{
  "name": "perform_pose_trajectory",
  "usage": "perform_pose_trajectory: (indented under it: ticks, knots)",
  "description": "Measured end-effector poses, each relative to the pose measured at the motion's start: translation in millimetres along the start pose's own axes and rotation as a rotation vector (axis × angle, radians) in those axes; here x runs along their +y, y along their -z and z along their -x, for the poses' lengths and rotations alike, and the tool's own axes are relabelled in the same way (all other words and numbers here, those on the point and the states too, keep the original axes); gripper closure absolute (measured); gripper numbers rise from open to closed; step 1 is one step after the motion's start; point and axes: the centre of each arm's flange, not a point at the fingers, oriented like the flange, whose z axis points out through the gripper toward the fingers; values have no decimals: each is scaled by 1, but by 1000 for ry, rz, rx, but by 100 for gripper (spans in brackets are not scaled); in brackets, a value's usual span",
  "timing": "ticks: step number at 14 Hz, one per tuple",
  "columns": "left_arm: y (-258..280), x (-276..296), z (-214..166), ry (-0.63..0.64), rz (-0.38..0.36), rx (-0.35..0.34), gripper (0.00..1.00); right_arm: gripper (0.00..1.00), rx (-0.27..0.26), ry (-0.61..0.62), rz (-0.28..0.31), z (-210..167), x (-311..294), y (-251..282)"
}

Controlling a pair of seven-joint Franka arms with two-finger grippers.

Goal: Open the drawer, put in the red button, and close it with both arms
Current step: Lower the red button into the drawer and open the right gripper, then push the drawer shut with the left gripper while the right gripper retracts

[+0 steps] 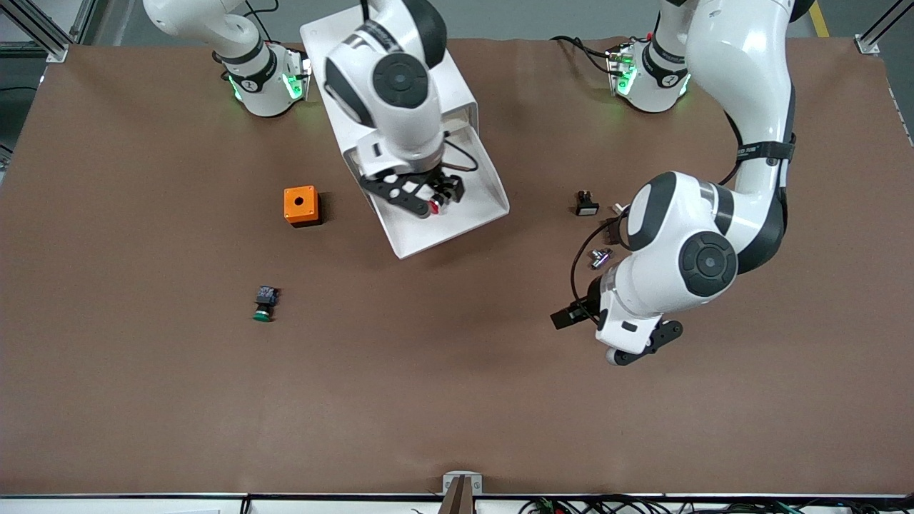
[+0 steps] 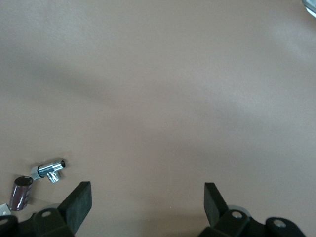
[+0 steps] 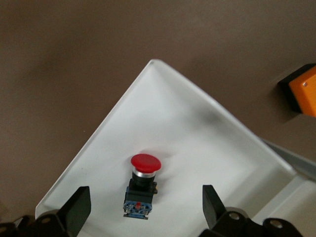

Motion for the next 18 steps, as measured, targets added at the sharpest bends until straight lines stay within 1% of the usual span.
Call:
perform_pose_trajectory:
  ticks: [2, 5, 9, 11, 14, 16, 18]
  knots:
    - [-2, 10, 11, -20, 2, 3, 0, 0, -11, 49, 4, -38, 23, 27]
    - [-17, 26, 29, -49, 2, 7, 0, 0, -14, 114, 0, -78, 54, 50]
    - [-44, 43, 58, -74, -23, 18, 0, 0, -3, 216, 39, -135, 115, 75]
    - [-52, 50, 68, -93, -33, 23, 0, 0, -19, 280, 42, -170, 164, 94]
    - [-63, 61, 87, -96, -45, 28, 0, 0, -38, 385, 34, -224, 263, 125]
    - [-69, 68, 101, -108, -69, 43, 0, 0, -47, 439, 41, -247, 323, 138]
    - [-79, 77, 120, -98, -88, 51, 0, 0, -68, 459, 36, -261, 367, 144]
